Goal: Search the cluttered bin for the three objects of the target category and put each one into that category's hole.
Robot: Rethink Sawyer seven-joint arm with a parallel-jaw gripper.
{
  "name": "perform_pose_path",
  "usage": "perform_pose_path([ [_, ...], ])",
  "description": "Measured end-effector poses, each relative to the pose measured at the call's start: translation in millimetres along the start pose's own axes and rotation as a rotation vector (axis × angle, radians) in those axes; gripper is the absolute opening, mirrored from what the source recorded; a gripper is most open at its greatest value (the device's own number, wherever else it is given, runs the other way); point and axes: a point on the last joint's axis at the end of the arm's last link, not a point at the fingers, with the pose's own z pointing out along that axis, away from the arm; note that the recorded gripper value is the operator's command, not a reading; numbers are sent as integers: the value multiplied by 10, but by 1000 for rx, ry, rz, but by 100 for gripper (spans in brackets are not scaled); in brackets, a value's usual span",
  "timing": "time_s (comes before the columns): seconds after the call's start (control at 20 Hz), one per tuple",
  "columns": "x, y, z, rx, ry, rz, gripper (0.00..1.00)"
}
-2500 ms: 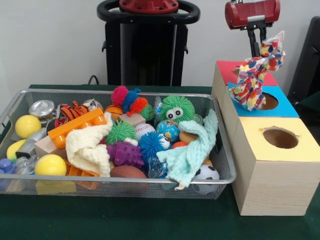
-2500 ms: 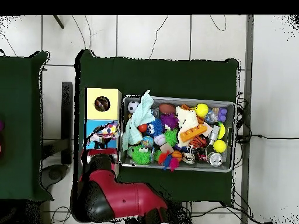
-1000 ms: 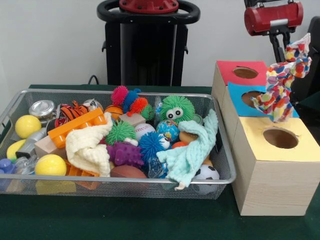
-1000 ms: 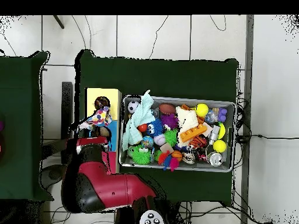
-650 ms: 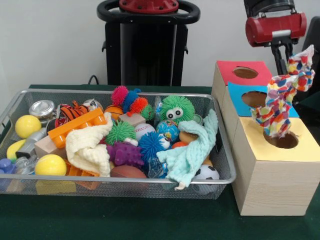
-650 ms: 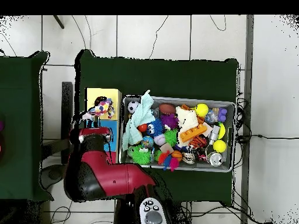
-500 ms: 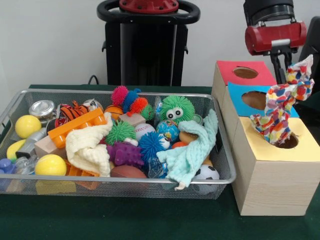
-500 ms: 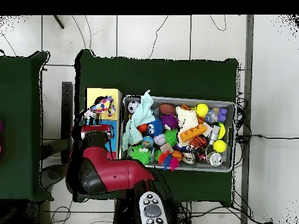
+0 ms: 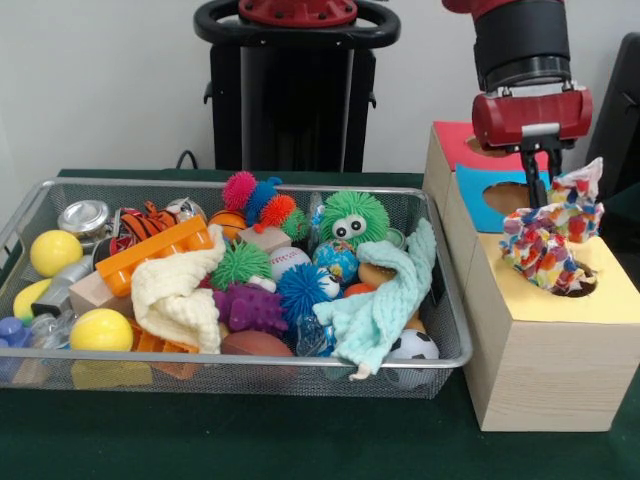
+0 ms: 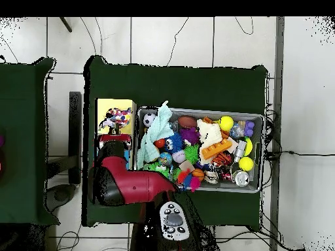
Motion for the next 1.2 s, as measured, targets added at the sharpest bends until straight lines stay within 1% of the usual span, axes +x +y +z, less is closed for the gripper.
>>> perform_pose_path([
  [0.2,67,-58,91,12,12,1,0],
  [0.45,89,-98,170,23,15,-2,0],
  [0.6,87,-80,201,24,12,-9,0],
  [0.95,96,110,257,17,1,-44,0],
  [1.1,48,251,310,17,-14,-55,0],
  [1.2,25,296,331,18,-21,-57,0],
])
